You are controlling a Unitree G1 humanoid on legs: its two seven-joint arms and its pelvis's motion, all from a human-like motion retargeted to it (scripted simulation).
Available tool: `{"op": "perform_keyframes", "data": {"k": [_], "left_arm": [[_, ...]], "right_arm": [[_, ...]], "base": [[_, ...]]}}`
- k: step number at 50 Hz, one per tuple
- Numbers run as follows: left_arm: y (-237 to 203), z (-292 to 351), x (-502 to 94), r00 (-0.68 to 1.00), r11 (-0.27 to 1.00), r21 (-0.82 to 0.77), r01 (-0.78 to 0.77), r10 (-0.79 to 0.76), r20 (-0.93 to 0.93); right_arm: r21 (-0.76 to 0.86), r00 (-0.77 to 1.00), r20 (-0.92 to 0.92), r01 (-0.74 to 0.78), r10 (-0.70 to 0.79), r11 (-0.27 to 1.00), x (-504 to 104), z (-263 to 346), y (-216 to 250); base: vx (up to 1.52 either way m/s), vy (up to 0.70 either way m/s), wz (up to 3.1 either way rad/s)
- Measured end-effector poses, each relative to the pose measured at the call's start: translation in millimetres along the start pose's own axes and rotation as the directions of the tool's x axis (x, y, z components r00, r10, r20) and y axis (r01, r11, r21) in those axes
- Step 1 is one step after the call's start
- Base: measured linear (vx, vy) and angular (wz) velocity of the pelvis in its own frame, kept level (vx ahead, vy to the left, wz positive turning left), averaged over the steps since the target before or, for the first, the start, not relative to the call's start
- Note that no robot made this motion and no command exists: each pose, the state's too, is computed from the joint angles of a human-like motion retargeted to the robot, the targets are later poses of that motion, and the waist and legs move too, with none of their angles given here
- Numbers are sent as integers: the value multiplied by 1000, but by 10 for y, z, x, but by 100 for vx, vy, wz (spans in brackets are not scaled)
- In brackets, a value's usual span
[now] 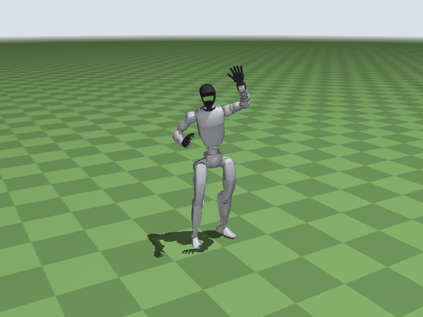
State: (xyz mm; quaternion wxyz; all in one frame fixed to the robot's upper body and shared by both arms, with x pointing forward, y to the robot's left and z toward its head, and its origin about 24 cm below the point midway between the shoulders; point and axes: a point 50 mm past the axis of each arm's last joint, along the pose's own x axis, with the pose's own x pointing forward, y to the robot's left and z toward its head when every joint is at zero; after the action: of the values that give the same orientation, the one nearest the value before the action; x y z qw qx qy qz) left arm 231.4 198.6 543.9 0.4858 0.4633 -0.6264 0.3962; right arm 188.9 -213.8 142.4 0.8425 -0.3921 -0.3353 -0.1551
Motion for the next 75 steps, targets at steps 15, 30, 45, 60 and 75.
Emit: {"op": "perform_keyframes", "data": {"k": [15,30,45,60,75], "left_arm": [[332,892,-3112,840,464,-884,52,-499,-213],[372,1325,-3724,521,-69,-991,-113,-854,0],[698,1010,-3850,425,116,-981,-158,-888,-174],[437,1085,-3717,526,40,-995,-87,-847,-80],[617,990,-3831,437,110,-991,-82,-889,-135]], "right_arm": [[-325,763,-532,216,-367,921,-304,-1172,59],[-284,500,194,852,-844,439,2463,195,-2328],[-473,708,667,644,-233,602,1791,598,-1212],[-428,564,709,821,-423,378,2822,1467,-2080],[-536,617,747,779,-247,327,1895,1010,-1822]], "base": [[-1,0,-19],[-1,-1,34],[0,2,34],[2,1,26],[1,-3,12]]}}
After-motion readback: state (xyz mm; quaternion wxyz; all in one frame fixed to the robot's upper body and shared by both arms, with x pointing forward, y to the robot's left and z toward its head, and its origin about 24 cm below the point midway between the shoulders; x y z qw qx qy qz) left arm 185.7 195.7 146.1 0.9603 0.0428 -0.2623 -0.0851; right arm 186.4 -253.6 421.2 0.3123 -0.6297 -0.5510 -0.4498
